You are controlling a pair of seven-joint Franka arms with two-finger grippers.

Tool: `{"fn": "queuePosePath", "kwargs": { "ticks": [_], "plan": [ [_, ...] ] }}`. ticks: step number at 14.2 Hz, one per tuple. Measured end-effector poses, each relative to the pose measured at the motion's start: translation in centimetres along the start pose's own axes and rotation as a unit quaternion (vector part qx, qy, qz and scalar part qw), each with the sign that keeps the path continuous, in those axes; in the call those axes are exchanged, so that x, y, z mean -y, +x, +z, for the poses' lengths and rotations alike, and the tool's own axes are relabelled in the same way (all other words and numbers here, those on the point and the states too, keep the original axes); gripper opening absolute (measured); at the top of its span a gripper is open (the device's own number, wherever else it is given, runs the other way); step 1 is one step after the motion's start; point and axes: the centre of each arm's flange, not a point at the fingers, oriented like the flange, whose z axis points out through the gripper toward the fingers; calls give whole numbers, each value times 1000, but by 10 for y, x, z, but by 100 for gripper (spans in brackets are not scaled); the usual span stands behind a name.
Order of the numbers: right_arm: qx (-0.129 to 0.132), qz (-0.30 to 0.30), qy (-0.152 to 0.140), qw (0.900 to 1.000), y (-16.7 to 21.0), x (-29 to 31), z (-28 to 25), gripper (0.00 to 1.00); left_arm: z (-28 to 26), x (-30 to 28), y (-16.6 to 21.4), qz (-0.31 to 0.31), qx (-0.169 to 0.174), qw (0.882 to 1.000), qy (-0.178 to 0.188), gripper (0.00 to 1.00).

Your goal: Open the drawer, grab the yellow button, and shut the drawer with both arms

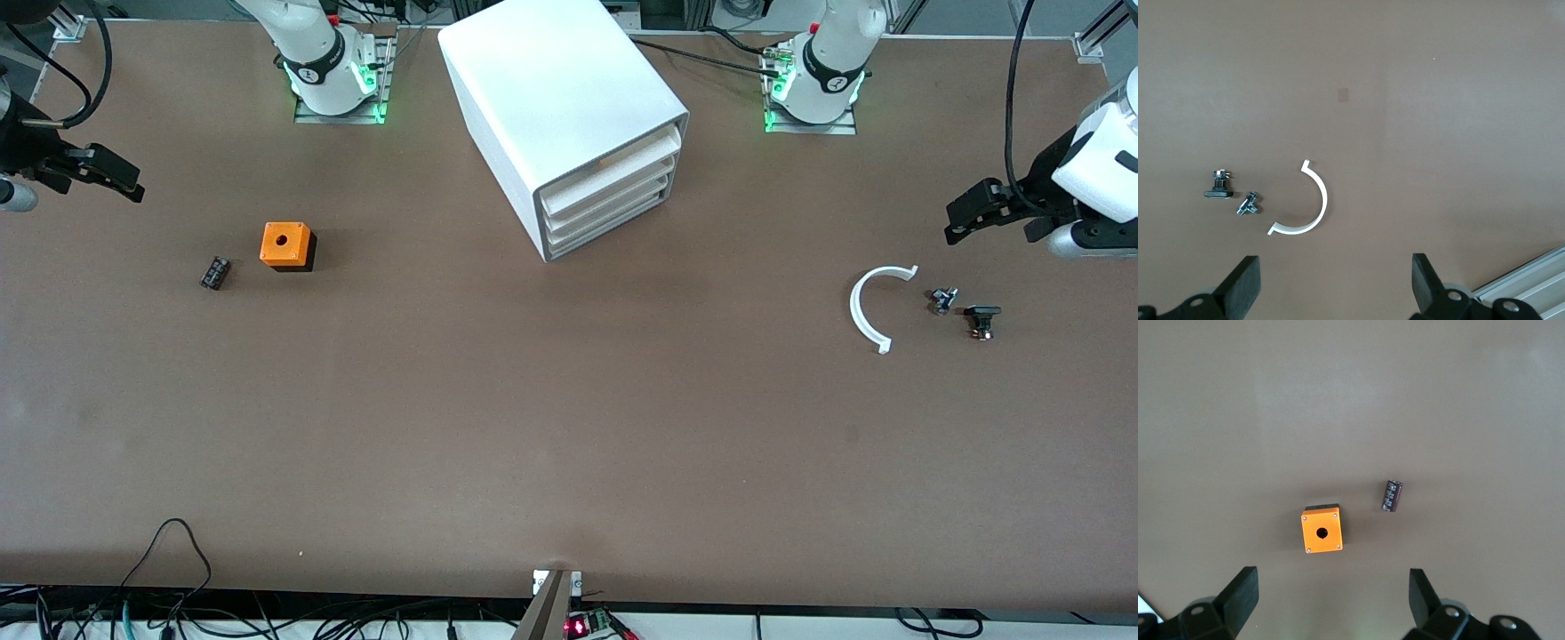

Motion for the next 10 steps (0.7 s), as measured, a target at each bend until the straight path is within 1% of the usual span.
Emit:
{"fn": "queuePosePath", "kwargs": {
  "ticks": [3, 10],
  "plan": [
    [-3, 0, 0, 1000, 1, 0, 0, 100, 0, 0, 0, 0, 1, 1000, 0, 100],
    [3, -15, 1, 1000, 4, -5, 6, 100, -1, 0, 0, 0, 1, 1000, 0, 100]
  ]
}}
